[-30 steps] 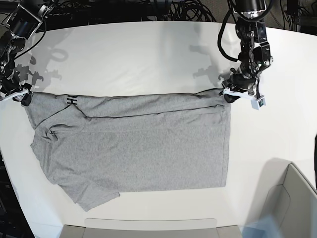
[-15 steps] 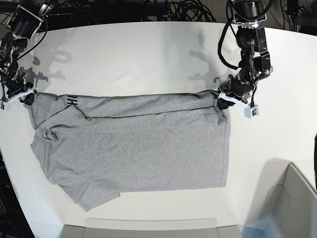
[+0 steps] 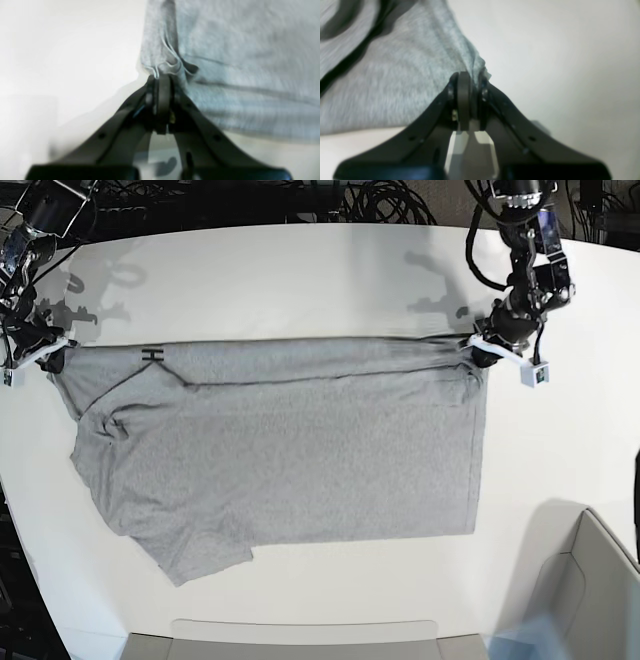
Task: Fold the T-shirt properly
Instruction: 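Drag the folded shoulder edge with both grippers, spreading it taut, then release the shoulder edge and move the right gripper to the sleeve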
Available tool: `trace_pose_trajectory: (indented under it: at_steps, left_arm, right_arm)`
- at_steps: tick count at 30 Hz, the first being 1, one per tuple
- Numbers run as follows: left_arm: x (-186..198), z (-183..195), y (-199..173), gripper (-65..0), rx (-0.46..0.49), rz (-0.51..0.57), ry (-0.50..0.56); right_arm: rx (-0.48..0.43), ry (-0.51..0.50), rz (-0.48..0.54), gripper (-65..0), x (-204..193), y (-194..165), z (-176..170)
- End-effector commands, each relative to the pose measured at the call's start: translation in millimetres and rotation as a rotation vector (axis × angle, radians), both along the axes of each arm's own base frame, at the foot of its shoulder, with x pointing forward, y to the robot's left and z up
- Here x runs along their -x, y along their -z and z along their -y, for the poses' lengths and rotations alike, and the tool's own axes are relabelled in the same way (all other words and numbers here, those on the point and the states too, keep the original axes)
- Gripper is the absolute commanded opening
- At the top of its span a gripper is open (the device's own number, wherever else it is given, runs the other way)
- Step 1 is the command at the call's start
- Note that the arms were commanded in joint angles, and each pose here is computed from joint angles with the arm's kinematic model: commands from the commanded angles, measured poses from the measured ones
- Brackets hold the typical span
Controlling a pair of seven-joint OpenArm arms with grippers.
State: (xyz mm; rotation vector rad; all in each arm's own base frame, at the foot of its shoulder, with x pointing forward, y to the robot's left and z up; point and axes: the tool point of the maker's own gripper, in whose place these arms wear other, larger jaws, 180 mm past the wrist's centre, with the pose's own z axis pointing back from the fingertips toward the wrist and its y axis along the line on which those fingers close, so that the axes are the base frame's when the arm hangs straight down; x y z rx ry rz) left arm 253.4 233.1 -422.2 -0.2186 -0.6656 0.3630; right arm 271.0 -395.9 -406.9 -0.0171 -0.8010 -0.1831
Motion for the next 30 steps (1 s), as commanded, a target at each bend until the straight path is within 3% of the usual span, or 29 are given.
trace_pose_trajectory:
  at_steps: [1, 7, 15, 19, 25, 30]
  left_arm:
    - [-4.8, -13.9, -13.8, -65.0, -0.04, 0.038, -0.017]
    - [32.0, -31.0, -12.9, -65.0, -0.08, -0.002, -0.049]
    - [80.7, -64.7, -6.5, -65.0, -0.131, -0.078, -0.115]
    - [95.0, -76.4, -10.0, -65.0, -0.171, -0.087, -0.036]
    - [112.9, -98.9, -17.5, -65.0, -0.225, -0.107, -0.009]
    - [117.3, -96.6, -16.6, -65.0, -0.228, -0.119, 0.025]
  right_arm:
    - [0.033, -0.014, -0.003, -65.0, 2.8, -6.7, 3.1]
    - [0.031, -0.175, 0.015, -65.0, 26.7, -6.5, -56.1]
    - [-0.003, -0.204, 0.012, -65.0, 63.2, -2.0, -105.5]
    - [-0.006, -0.196, -0.022, -65.0, 81.1, 3.9, -104.4]
    - [0.016, -0.096, -0.031, -65.0, 101.7, 1.4, -75.4]
    - [0.017, -0.093, -0.035, -65.0, 104.1, 1.5, -74.9]
